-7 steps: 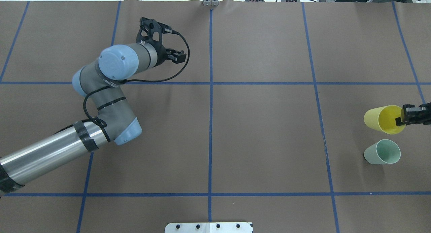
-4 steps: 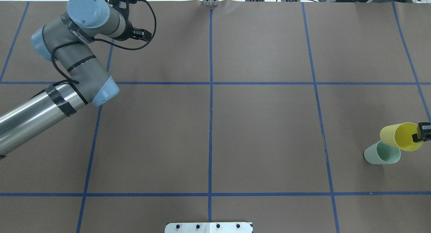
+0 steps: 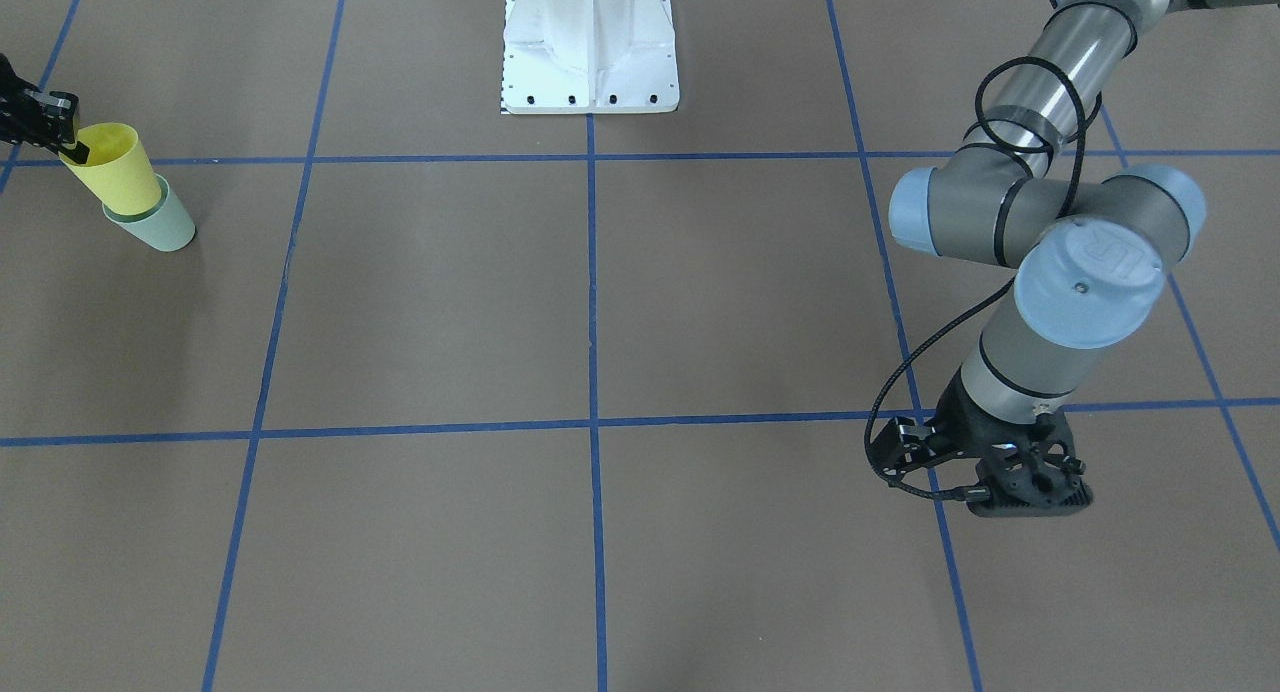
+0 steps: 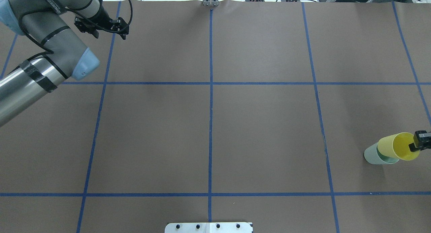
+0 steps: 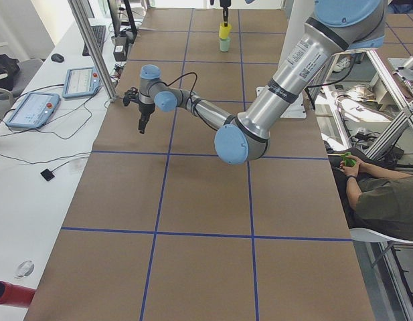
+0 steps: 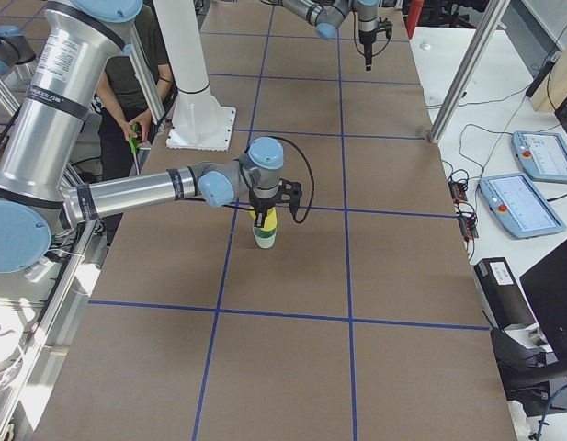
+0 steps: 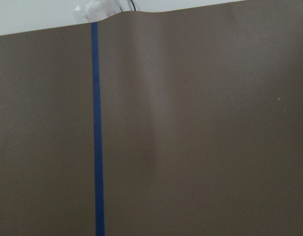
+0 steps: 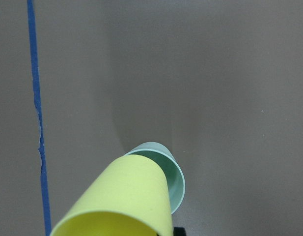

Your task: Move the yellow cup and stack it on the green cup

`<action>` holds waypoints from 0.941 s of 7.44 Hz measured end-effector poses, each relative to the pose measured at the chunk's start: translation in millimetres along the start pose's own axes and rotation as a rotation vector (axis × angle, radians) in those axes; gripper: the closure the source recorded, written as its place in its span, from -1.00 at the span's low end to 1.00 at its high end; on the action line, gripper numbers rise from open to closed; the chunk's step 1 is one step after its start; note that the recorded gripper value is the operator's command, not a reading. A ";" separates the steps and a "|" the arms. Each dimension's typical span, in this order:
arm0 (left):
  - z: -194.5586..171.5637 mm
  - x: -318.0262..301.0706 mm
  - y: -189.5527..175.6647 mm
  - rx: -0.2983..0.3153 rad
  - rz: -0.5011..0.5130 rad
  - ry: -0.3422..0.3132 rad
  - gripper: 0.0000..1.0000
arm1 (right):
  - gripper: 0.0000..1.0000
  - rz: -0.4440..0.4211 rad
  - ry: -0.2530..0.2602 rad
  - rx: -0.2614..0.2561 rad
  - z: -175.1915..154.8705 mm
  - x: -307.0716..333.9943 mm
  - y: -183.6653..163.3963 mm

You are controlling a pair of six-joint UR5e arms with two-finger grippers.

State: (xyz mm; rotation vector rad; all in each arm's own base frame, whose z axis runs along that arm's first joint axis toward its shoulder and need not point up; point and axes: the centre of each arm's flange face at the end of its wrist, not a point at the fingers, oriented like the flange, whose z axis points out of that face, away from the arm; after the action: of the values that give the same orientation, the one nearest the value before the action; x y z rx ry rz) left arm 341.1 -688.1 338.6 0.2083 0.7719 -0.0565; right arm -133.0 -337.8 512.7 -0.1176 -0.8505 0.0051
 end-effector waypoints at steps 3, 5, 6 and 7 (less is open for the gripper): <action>-5.4 -3.8 -2.9 -0.013 -0.010 0.015 -0.98 | 1.00 0.008 -0.005 -0.020 8.8 4.7 -5.5; -6.6 -3.2 -3.5 -0.012 -0.010 0.017 -0.98 | 1.00 0.011 -0.017 -0.032 9.0 5.0 -3.8; -6.9 -2.8 -3.7 -0.011 -0.010 0.018 -0.98 | 1.00 0.015 -0.021 -0.040 9.8 6.3 -2.5; -7.1 -2.5 -3.7 -0.011 -0.011 0.018 -0.98 | 1.00 0.019 -0.022 -0.047 10.9 8.1 -1.4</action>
State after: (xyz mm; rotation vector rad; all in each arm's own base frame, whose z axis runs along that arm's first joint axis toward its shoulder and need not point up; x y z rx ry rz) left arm 334.0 -690.3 334.8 0.1940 0.7916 -0.0608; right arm -135.9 -337.7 526.1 -0.1703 -0.8722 0.0040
